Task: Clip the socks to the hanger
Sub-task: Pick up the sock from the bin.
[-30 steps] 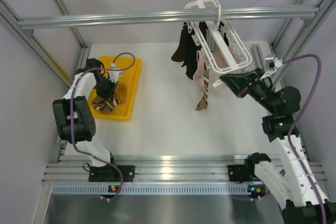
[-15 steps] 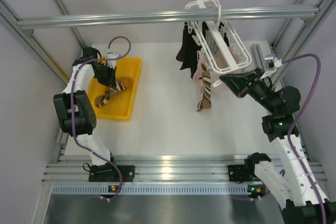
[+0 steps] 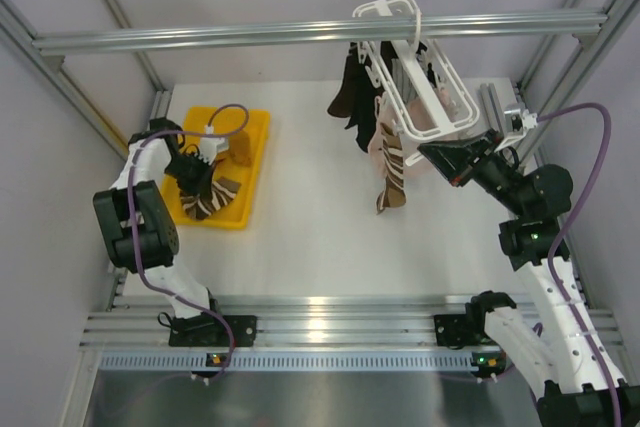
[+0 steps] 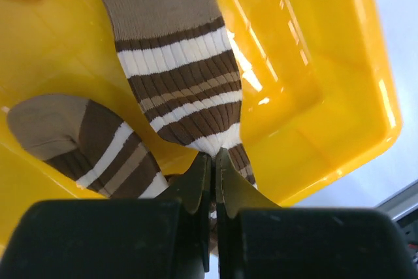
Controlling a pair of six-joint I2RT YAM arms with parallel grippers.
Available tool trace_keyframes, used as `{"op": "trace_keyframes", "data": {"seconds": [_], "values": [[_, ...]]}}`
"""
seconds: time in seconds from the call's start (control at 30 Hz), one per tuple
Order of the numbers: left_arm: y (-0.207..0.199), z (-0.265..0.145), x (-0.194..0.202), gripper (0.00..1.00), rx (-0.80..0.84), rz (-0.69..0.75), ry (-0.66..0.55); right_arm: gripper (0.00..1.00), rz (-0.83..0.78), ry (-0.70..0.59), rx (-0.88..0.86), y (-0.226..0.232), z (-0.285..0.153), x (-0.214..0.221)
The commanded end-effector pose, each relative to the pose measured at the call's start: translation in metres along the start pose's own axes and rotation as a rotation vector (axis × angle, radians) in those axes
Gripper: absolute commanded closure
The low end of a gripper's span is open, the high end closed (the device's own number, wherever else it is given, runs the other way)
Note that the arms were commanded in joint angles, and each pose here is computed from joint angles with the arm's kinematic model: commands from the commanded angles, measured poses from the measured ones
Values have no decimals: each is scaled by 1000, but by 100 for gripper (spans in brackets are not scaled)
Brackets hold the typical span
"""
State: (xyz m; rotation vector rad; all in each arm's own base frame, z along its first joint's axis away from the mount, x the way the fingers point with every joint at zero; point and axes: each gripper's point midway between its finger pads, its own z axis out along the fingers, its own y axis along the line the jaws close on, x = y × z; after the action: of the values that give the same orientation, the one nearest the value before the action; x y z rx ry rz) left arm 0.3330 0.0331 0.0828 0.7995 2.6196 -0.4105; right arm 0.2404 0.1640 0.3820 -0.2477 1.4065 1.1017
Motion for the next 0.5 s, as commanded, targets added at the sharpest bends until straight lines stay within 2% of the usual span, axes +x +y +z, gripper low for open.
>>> {"op": "trace_keyframes", "data": {"seconds": [0.0, 0.13, 0.17, 0.23, 0.27, 0.47], "values": [[10, 2, 27, 100, -14, 122, 80, 100, -61, -33, -44, 17, 2, -18], [25, 7, 36, 92, -57, 142, 116, 100, -63, -33, -44, 17, 1, -17], [27, 6, 34, 82, -66, 135, 112, 100, -61, -32, -41, 16, 1, -17], [31, 2, 23, 76, -79, 146, 83, 100, -62, -31, -39, 16, 1, -17], [31, -3, 18, 68, -87, 149, 65, 100, -60, -31, -39, 16, 1, -17], [17, -24, -23, 57, -84, 164, -86, 100, -58, -30, -38, 16, 3, -19]]}}
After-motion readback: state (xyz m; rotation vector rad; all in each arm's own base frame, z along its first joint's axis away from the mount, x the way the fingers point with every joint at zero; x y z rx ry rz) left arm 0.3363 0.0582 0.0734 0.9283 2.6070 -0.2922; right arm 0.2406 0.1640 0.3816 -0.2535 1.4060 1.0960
